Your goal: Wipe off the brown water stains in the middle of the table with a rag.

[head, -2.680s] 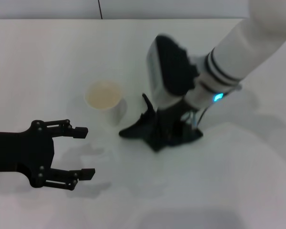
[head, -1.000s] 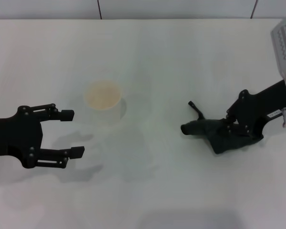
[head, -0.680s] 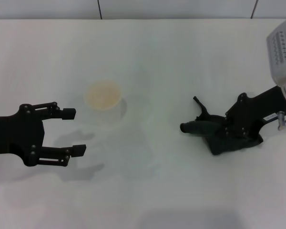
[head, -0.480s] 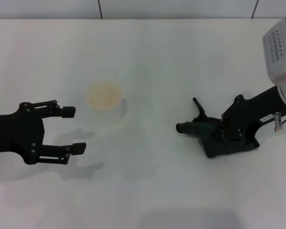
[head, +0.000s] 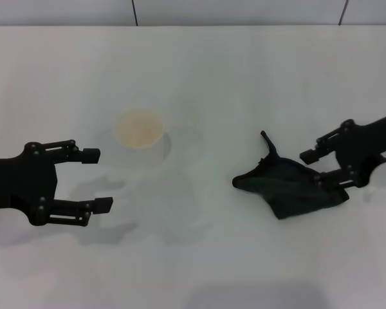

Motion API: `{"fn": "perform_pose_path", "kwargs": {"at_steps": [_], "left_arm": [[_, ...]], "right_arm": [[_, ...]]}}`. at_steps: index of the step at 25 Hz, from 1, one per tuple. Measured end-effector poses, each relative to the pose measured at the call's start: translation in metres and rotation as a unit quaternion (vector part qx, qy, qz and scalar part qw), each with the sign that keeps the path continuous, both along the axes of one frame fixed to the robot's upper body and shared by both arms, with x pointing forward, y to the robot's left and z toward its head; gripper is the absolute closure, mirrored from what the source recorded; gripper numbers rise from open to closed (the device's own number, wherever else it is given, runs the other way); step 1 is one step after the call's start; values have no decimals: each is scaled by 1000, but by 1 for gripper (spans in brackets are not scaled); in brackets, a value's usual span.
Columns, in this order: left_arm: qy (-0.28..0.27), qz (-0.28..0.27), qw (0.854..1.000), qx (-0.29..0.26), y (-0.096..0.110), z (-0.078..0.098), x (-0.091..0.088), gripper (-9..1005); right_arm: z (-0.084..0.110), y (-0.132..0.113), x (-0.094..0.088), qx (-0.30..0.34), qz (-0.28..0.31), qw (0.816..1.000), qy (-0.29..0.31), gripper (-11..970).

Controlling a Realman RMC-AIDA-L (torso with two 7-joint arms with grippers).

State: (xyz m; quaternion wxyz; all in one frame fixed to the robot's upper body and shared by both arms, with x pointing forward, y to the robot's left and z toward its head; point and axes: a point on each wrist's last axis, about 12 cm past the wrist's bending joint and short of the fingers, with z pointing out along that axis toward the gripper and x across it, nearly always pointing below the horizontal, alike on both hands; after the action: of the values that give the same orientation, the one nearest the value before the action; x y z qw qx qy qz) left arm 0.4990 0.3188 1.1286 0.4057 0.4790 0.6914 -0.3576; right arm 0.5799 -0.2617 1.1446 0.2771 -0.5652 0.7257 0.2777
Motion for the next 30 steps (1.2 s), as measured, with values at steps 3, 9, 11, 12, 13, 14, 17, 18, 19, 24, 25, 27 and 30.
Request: {"fn": "perform_pose_path", "kwargs": {"at_steps": [3, 9, 11, 12, 13, 14, 17, 18, 19, 24, 25, 27, 30], "left_arm": [[1, -2, 1000, -2, 1, -1, -1, 108], [-1, -5, 1000, -2, 2, -2, -4, 108], [-3, -6, 1000, -2, 2, -2, -5, 108], [-3, -6, 1000, -2, 3, -3, -5, 108], [-5, -7, 1000, -2, 3, -3, -6, 108], [-6, -7, 1000, -2, 3, -3, -6, 108], [-7, -8, 1000, -3, 3, -4, -7, 108], [-7, -9, 1000, -3, 3, -5, -7, 108], [-7, -9, 1000, -3, 3, -5, -7, 108], [-9, -10, 1000, -4, 2, -5, -7, 108], [-11, -10, 1000, -6, 2, -5, -7, 108], [-13, -9, 1000, -11, 2, -4, -7, 108], [-14, -8, 1000, -16, 2, -4, -7, 108]], "right_arm": [[0, -11, -4, 17, -4, 1000, -5, 511], [-2, -20, -10, 33, -8, 999, -10, 486], [-1, -19, -11, 40, -4, 999, -11, 486], [0, -18, -11, 44, -1, 999, -11, 486], [1, -18, -11, 48, 2, 999, -12, 486], [2, -17, -11, 52, 4, 999, -12, 486], [4, -16, -11, 60, 9, 998, -15, 486], [5, -16, -11, 61, 10, 998, -16, 486], [5, -15, -11, 63, 10, 998, -17, 486], [7, -13, -9, 66, 9, 997, -24, 486], [8, -13, -9, 69, 9, 997, -27, 486], [11, -12, -8, 75, 8, 997, -31, 486], [13, -14, -7, 81, 6, 996, -34, 486]]}}
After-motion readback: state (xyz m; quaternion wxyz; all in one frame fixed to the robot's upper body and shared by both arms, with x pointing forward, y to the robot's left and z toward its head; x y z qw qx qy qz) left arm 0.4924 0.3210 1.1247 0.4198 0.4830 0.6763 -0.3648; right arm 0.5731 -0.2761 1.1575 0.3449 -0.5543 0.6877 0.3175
